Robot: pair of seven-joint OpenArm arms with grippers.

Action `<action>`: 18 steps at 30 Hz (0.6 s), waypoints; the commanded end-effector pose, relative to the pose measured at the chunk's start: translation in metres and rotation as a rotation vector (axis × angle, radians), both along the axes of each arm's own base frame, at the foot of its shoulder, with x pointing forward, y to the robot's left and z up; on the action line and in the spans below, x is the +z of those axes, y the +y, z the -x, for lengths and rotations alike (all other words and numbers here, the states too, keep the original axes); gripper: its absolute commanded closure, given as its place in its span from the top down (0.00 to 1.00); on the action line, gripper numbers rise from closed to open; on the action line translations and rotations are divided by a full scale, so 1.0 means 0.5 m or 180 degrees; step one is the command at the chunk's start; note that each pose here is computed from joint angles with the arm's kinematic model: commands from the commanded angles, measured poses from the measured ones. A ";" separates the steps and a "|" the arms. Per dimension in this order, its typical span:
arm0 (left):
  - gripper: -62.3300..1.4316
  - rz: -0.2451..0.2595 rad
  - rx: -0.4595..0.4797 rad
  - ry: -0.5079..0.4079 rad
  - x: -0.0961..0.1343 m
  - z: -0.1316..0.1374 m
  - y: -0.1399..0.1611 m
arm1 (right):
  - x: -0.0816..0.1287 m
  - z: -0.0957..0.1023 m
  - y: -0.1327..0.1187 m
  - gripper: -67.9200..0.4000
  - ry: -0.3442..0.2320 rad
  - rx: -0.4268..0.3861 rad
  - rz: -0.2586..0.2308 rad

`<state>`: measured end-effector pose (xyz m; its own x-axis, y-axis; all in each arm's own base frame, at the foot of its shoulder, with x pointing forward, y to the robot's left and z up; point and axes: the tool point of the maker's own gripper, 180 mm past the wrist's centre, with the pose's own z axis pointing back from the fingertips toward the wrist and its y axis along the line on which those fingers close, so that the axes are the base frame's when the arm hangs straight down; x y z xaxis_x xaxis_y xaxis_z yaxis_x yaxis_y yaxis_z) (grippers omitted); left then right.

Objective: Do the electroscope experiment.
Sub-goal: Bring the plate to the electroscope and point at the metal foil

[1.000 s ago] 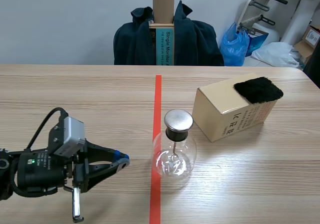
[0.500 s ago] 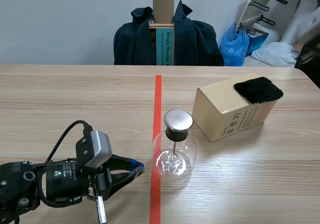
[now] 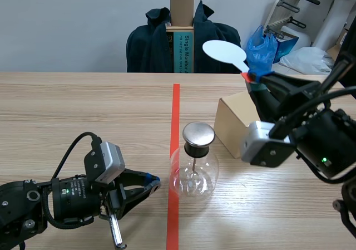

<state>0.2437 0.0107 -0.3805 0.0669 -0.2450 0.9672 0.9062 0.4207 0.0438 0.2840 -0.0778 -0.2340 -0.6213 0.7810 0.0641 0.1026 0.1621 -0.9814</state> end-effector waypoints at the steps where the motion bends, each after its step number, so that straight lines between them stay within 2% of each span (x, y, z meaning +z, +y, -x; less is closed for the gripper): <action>1: 0.06 0.0130 -0.0012 -0.0076 0.025 -0.008 -0.014 | 0.005 0.002 -0.018 0.02 -0.0049 -0.0049 0.0021; 6: 0.06 0.0132 0.0008 -0.0090 0.025 -0.010 -0.013 | -0.026 0.029 -0.020 0.02 0.0101 -0.0075 0.0047; 10: 0.06 0.0133 0.0009 -0.0091 0.025 -0.010 -0.013 | -0.053 0.042 -0.021 0.02 0.0205 -0.0074 0.0135; 14: 0.06 0.0133 0.0010 -0.0092 0.026 -0.011 -0.013 | -0.073 0.047 -0.028 0.02 0.0213 -0.0095 0.0216; 18: 0.06 0.0134 0.0010 -0.0092 0.026 -0.011 -0.013 | -0.096 0.052 -0.033 0.02 0.0257 -0.0085 0.0361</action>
